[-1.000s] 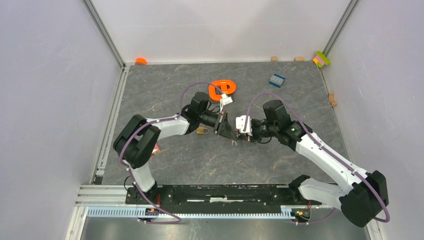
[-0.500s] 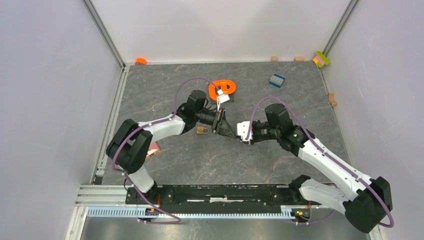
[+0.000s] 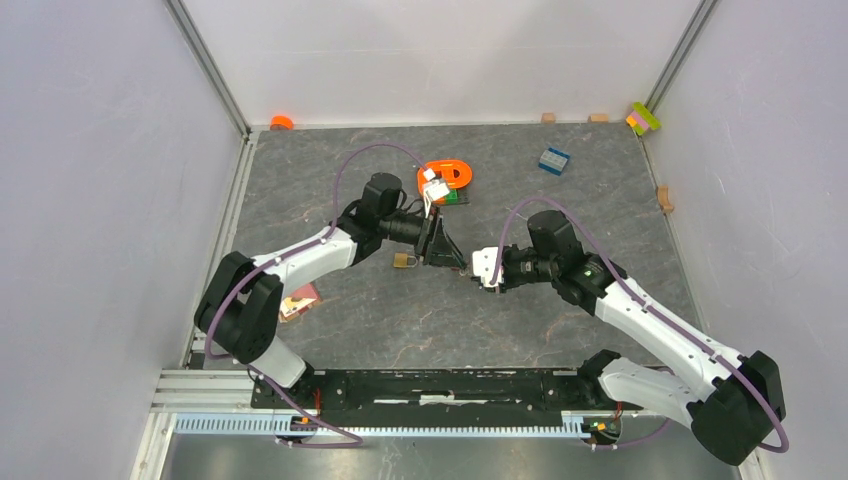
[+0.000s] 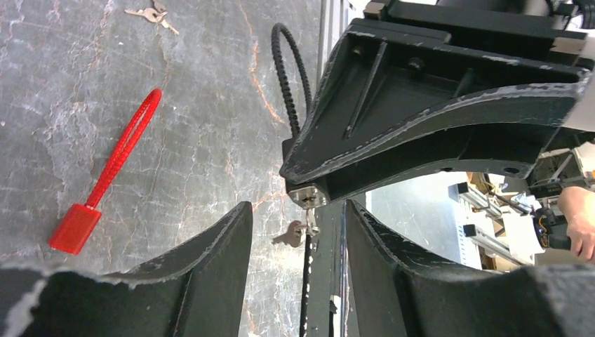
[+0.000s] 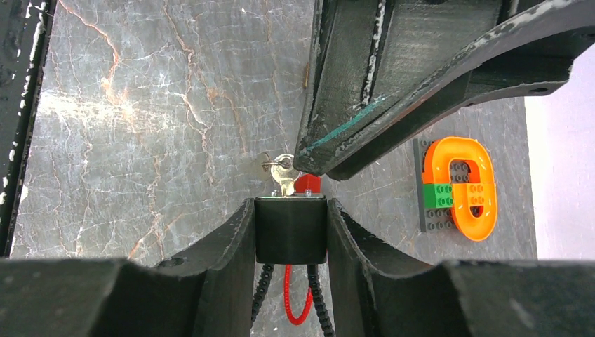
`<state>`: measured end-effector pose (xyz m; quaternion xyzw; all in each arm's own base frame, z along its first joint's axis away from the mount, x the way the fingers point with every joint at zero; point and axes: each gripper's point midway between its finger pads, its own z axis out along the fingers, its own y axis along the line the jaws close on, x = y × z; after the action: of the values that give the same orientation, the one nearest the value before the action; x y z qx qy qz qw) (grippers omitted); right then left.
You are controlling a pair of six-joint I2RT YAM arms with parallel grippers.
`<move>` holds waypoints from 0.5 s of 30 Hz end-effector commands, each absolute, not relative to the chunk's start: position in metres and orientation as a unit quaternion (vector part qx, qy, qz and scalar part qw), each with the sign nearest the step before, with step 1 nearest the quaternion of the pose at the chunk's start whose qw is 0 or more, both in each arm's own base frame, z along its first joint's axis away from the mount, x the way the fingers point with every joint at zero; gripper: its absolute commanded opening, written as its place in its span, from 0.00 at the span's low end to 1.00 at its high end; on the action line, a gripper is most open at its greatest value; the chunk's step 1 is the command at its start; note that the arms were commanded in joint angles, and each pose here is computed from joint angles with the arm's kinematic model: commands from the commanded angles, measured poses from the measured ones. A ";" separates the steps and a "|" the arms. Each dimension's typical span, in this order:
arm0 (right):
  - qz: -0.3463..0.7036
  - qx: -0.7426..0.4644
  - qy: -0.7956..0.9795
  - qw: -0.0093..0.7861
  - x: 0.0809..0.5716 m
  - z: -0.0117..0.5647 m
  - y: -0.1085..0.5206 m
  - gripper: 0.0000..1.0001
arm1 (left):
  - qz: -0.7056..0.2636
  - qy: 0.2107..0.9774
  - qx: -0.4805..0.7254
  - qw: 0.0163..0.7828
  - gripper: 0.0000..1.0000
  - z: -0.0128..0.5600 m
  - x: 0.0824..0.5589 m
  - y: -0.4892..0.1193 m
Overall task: Unlock with the key
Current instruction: Unlock the lock.
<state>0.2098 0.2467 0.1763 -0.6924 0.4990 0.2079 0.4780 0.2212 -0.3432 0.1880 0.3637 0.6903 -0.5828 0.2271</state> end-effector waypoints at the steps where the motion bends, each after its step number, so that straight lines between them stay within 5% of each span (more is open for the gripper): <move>1: 0.203 -0.692 0.469 0.511 0.213 0.195 0.254 0.00 | -0.568 0.687 0.377 0.253 0.57 0.196 0.228 -0.341; 15: 0.197 -0.690 0.474 0.510 0.218 0.195 0.254 0.00 | -0.603 0.696 0.345 0.182 0.31 0.187 0.216 -0.345</move>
<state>0.2123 0.2480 0.1794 -0.6911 0.4951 0.2048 0.4850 0.2166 -0.3405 0.1772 0.3492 0.7066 -0.5836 0.1953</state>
